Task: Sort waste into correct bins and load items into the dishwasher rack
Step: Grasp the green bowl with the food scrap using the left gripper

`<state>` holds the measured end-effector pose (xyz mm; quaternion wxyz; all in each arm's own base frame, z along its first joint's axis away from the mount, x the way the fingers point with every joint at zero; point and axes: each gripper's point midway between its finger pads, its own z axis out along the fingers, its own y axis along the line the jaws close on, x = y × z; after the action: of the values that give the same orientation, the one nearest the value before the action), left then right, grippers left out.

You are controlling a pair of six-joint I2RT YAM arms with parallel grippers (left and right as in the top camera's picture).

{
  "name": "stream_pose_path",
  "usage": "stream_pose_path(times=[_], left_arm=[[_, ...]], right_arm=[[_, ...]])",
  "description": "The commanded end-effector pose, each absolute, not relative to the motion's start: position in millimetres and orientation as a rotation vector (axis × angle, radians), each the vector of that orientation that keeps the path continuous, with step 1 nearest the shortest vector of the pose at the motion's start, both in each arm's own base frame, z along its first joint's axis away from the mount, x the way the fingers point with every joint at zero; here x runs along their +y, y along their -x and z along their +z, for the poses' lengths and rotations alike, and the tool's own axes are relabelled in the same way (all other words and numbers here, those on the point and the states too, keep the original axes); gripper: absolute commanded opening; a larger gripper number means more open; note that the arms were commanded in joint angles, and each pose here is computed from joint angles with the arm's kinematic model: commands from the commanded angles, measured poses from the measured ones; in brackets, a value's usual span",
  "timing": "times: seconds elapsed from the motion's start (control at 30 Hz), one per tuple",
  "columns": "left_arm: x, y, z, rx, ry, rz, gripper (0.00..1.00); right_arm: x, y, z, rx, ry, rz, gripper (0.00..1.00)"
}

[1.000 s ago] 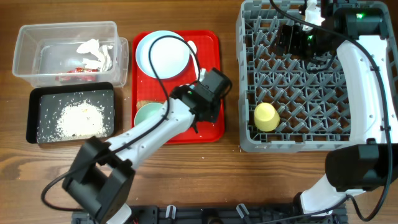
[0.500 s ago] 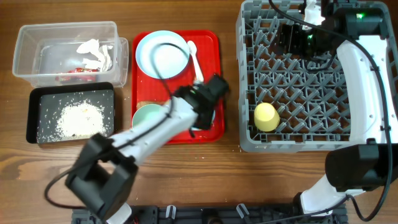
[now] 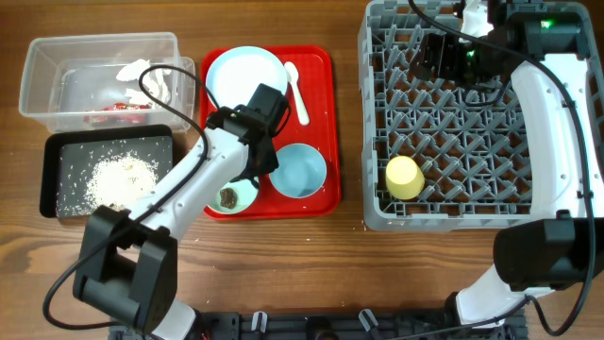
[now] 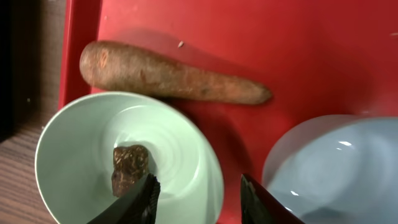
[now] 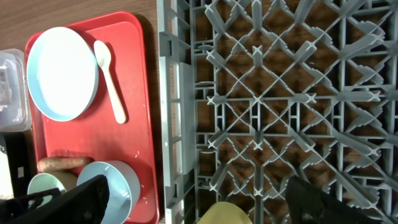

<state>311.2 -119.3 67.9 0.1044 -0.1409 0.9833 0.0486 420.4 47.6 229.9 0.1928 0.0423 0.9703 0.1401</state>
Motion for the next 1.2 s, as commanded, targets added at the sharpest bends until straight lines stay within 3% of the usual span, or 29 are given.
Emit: stream_pose_path(times=[0.0, 0.2, 0.43, 0.63, 0.7, 0.83, 0.97, 1.17], left_arm=[[-110, -311, 55, 2.878, 0.535, 0.199, 0.40], [-114, -311, 42, 2.896, 0.535, 0.176, 0.27], [-113, -308, 30, 2.895, 0.534, 0.174, 0.34], [-115, -312, 30, 2.881, 0.534, 0.157, 0.21], [-115, -312, 30, 2.880, 0.534, 0.156, 0.04], [-120, -309, 31, 2.902, 0.530, 0.112, 0.04], [-134, -313, 62, 2.906, 0.513, -0.008, 0.04], [-137, -334, 163, 2.698, 0.387, -0.209, 0.04]], right_arm=[[49, -420, 248, 2.673, -0.081, 0.396, 0.92], [49, -420, 248, 2.673, -0.081, 0.396, 0.92], [49, -420, 248, 2.672, -0.081, 0.396, 0.92], [49, -420, 248, 2.673, -0.080, 0.396, 0.92], [49, -420, 248, 2.673, -0.081, 0.396, 0.92], [49, -420, 248, 2.673, -0.080, 0.396, 0.92], [49, -420, 248, 2.672, -0.080, 0.396, 0.92], [49, -420, 248, 2.672, -0.080, 0.395, 0.92]])
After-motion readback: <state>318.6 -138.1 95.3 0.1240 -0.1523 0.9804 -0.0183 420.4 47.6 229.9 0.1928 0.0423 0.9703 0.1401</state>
